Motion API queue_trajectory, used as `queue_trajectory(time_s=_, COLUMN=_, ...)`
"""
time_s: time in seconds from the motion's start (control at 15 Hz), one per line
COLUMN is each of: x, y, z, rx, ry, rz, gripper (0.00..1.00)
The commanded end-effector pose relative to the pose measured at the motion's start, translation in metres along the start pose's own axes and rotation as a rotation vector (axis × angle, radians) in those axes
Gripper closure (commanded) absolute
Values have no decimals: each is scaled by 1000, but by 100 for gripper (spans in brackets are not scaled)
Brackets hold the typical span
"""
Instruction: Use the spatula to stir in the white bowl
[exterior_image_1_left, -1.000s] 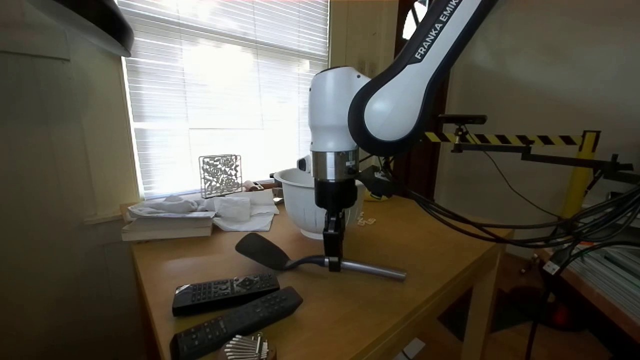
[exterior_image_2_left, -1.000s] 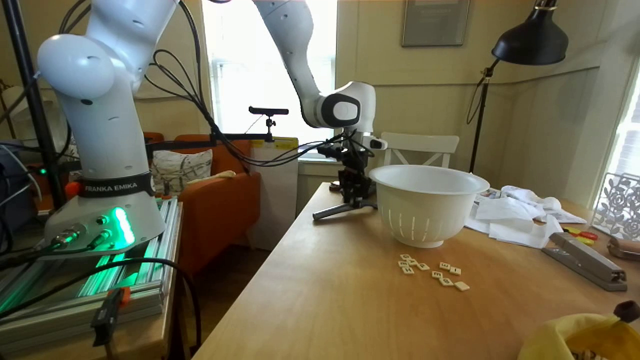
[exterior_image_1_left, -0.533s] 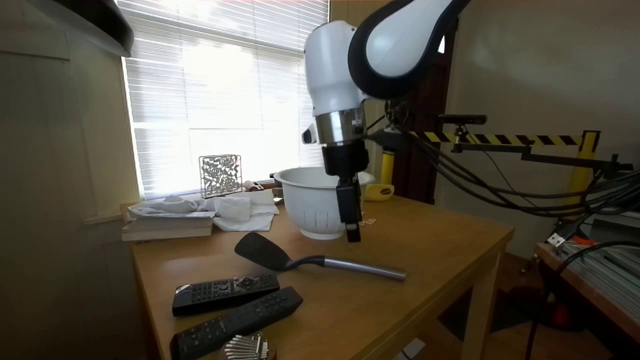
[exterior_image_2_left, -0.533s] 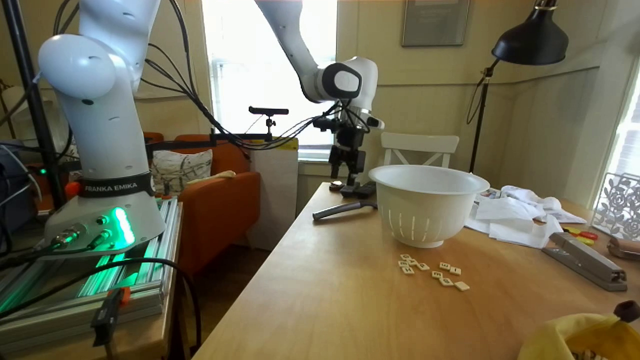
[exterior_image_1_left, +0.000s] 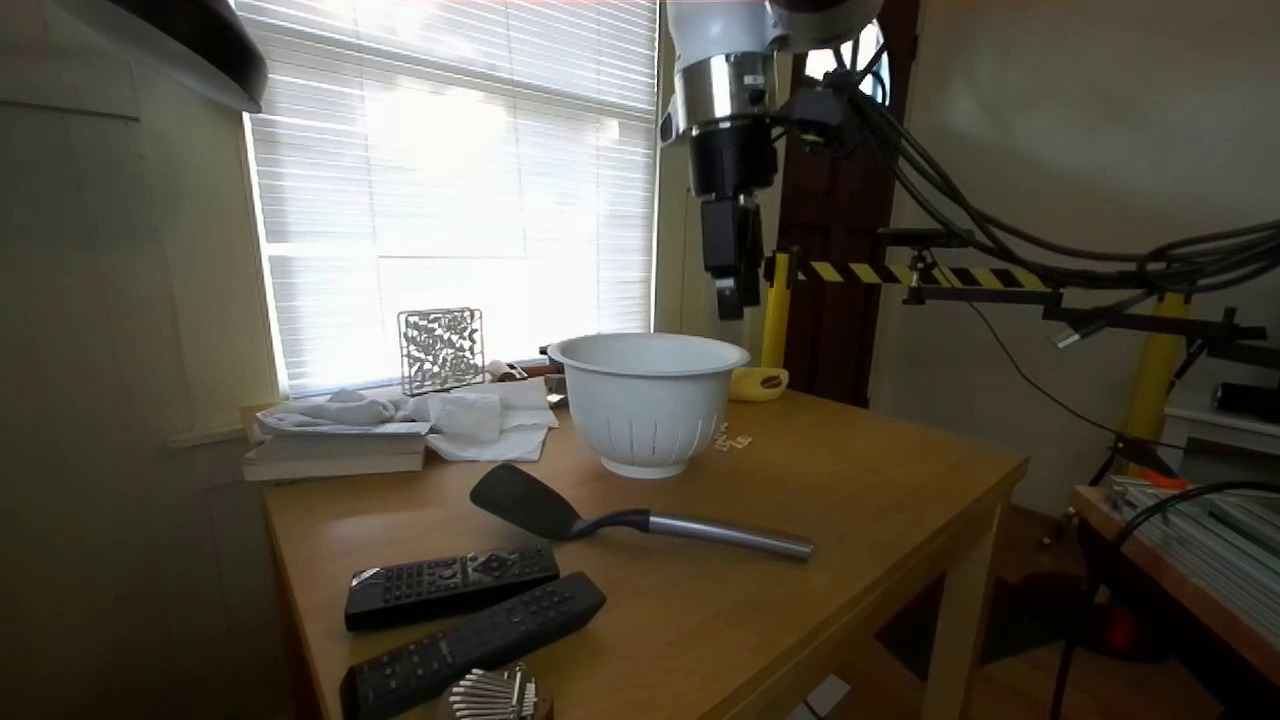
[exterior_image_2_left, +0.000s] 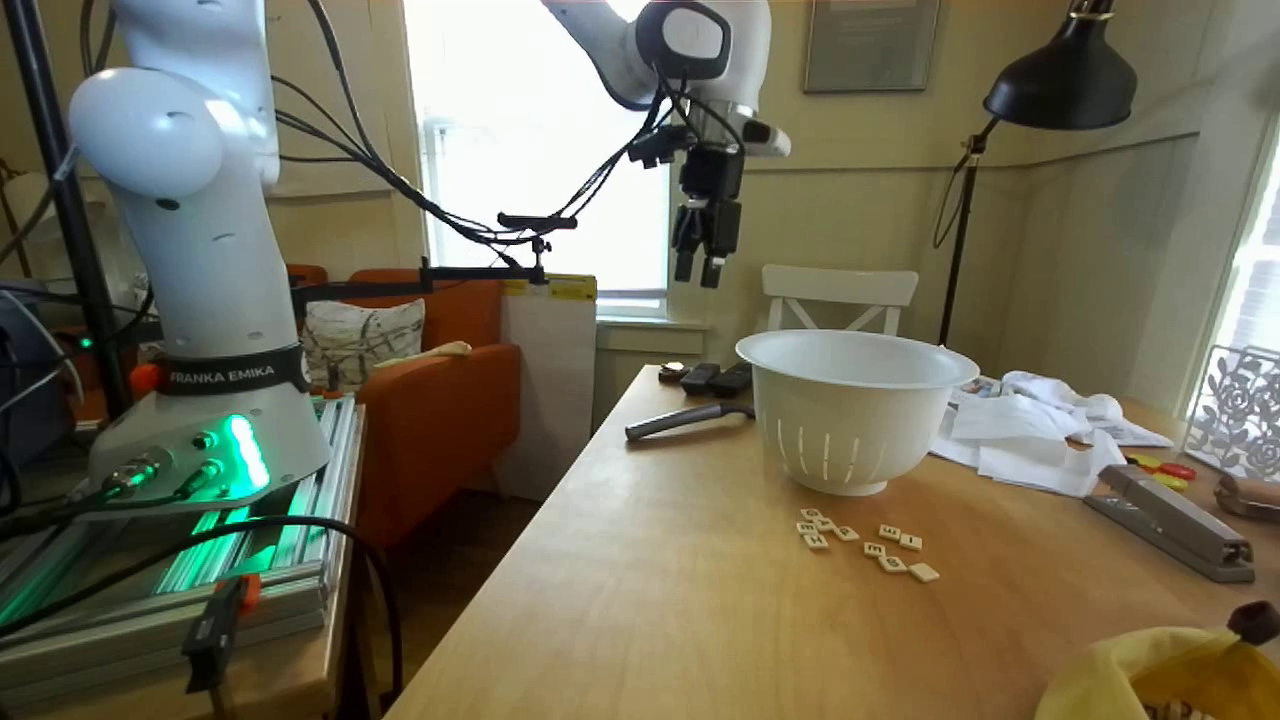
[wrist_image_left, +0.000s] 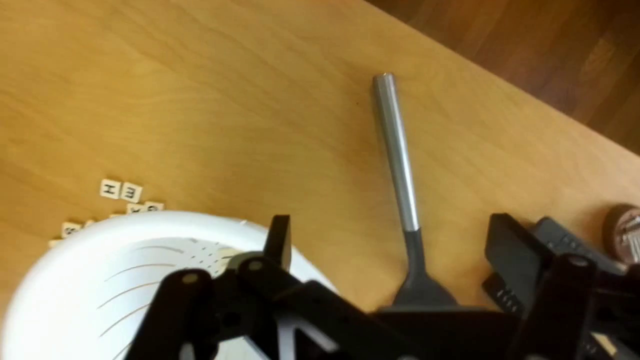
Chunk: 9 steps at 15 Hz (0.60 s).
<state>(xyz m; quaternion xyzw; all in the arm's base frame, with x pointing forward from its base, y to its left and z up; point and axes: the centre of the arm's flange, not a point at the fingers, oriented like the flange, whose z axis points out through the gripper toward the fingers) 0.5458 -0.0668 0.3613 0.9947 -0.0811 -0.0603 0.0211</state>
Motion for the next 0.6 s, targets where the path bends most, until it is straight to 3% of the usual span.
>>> queue_trajectory(time_s=0.0, x=-11, y=80, z=-64, rx=30, ry=109, rz=171, gripper=0)
queue_trajectory(time_s=0.13, x=-13, y=134, z=-97, rx=53, ry=174, rz=270, gripper=0)
queue_trajectory(time_s=0.2, x=-12, y=102, z=-71, rx=28, ry=137, rz=194, gripper=0)
queue_trajectory(time_s=0.33, x=-17, y=124, z=-83, rx=30, ry=158, rz=215, gripper=0)
queue_trajectory(time_s=0.53, x=-12, y=105, z=-72, rx=28, ry=136, rz=189, gripper=0)
